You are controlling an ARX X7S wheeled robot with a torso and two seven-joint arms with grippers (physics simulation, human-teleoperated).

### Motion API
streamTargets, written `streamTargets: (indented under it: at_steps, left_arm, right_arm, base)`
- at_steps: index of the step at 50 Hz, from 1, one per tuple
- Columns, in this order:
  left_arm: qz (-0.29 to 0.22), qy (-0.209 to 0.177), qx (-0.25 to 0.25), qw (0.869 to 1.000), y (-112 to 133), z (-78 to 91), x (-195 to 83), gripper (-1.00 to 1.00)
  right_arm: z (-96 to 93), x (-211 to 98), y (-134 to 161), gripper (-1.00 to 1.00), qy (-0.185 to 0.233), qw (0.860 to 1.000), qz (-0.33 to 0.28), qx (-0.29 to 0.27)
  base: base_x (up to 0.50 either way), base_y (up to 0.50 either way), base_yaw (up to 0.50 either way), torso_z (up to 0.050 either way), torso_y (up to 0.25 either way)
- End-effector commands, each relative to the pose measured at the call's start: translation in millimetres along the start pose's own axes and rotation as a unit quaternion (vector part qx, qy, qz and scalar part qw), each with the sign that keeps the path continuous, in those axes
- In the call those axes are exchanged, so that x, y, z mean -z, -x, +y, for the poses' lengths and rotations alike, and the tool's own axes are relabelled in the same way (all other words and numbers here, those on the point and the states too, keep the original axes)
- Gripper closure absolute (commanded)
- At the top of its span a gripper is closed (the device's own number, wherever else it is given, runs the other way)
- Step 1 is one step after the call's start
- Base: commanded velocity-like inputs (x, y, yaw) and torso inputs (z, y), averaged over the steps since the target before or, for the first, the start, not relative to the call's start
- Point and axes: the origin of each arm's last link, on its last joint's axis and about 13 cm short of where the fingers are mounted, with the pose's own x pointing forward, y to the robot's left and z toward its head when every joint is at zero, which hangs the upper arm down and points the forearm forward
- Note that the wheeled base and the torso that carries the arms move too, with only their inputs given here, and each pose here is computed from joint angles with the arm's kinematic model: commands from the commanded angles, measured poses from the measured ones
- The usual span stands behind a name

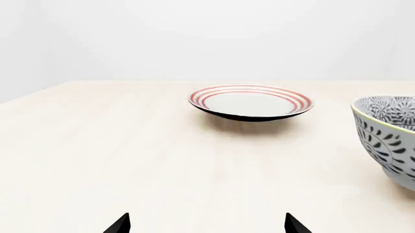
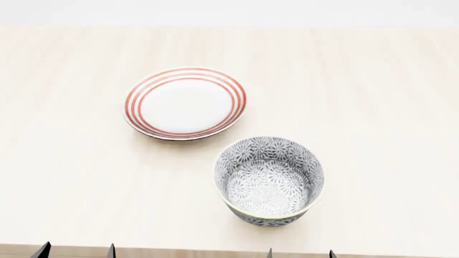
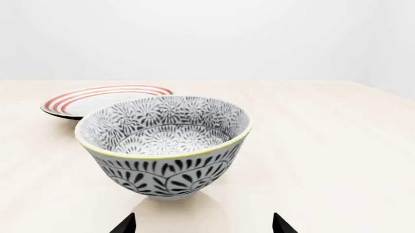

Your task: Put the bowl on the plate.

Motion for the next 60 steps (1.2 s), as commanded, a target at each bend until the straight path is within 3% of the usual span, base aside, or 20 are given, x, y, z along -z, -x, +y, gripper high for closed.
streamTargets:
  at_steps: [1, 19, 22, 23, 24, 41, 44, 45, 46, 48, 49, 53, 57, 60]
  left_arm:
    - [0.000, 0.000, 0.001, 1.000, -0.8, 0.3, -0.5, -1.00]
    - [0.006, 0.000, 0.001, 1.000, -1.9, 0.4, 0.8, -1.00]
    - [0.014, -0.007, 0.003, 1.000, -2.0, -0.8, 1.4, -1.00]
    - [-0.032, -0.042, -0.005, 0.999, -4.1, 1.6, -9.7, -1.00]
    - [0.017, -0.011, 0.003, 1.000, -1.8, -0.9, 1.7, -1.00]
    - [0.014, -0.017, -0.008, 1.000, -2.6, 0.1, -1.1, -1.00]
    - [-0.021, -0.019, -0.017, 0.999, -3.9, 2.6, -15.4, -1.00]
    - [-0.066, -0.027, -0.035, 0.997, -6.6, 7.1, -33.0, -1.00]
    - [-0.081, -0.027, -0.042, 0.995, -7.0, 8.7, -39.5, -1.00]
    - [-0.127, -0.030, -0.064, 0.989, -7.8, 14.0, -57.6, -1.00]
    - [-0.174, -0.028, -0.087, 0.981, -7.8, 20.3, -75.8, -1.00]
    - [-0.230, -0.028, -0.120, 0.965, -4.7, 28.4, -98.4, -1.00]
    - [-0.274, -0.027, -0.142, 0.951, 0.4, 33.4, -114.0, -1.00]
    - [-0.281, -0.030, -0.141, 0.949, 1.9, 32.3, -114.8, -1.00]
  right_arm:
    - [-0.1, 0.9, -0.7, -1.00, 0.001, 1.000, 0.000, 0.003]
    - [-0.7, 2.6, -2.3, -1.00, 0.002, 1.000, 0.003, 0.009]
    - [-0.7, 3.5, -2.3, -1.00, 0.002, 1.000, 0.003, 0.010]
    - [-3.0, -1.6, -2.8, -1.00, 0.007, 0.999, -0.041, 0.002]
    - [-0.8, 3.4, -2.1, -1.00, 0.002, 1.000, 0.003, 0.010]
    - [-2.5, -1.9, -4.0, -1.00, 0.005, 1.000, -0.010, 0.017]
    - [-5.8, -13.3, -8.0, -1.00, -0.002, 0.999, -0.041, 0.035]
    - [-9.7, -28.7, -11.6, -1.00, -0.019, 0.995, -0.086, 0.052]
    - [-10.8, -34.0, -12.1, -1.00, -0.023, 0.993, -0.100, 0.055]
    - [-14.8, -51.1, -13.6, -1.00, -0.045, 0.984, -0.156, 0.071]
    - [-18.5, -68.6, -13.1, -1.00, -0.060, 0.973, -0.211, 0.076]
    - [-24.7, -91.6, -11.4, -1.00, -0.071, 0.951, -0.283, 0.100]
    - [-29.4, -102.8, -9.5, -1.00, -0.095, 0.939, -0.311, 0.113]
    - [-30.3, -105.3, -9.0, -1.00, -0.099, 0.936, -0.317, 0.113]
  base:
    - [0.00, 0.00, 0.00, 0.000, 0.000]
    - [0.00, 0.00, 0.00, 0.000, 0.000]
    - [0.00, 0.00, 0.00, 0.000, 0.000]
    - [0.00, 0.00, 0.00, 0.000, 0.000]
    - [0.00, 0.00, 0.00, 0.000, 0.000]
    - [0.00, 0.00, 0.00, 0.000, 0.000]
    - [0.00, 0.00, 0.00, 0.000, 0.000]
    - [0.00, 0.00, 0.00, 0.000, 0.000]
    - [0.00, 0.00, 0.00, 0.000, 0.000]
    - [0.00, 0.00, 0.00, 0.000, 0.000]
    - [0.00, 0.00, 0.00, 0.000, 0.000]
    - [0.00, 0.00, 0.00, 0.000, 0.000]
    - [0.17, 0.00, 0.00, 0.000, 0.000]
    - [0.50, 0.00, 0.00, 0.000, 0.000]
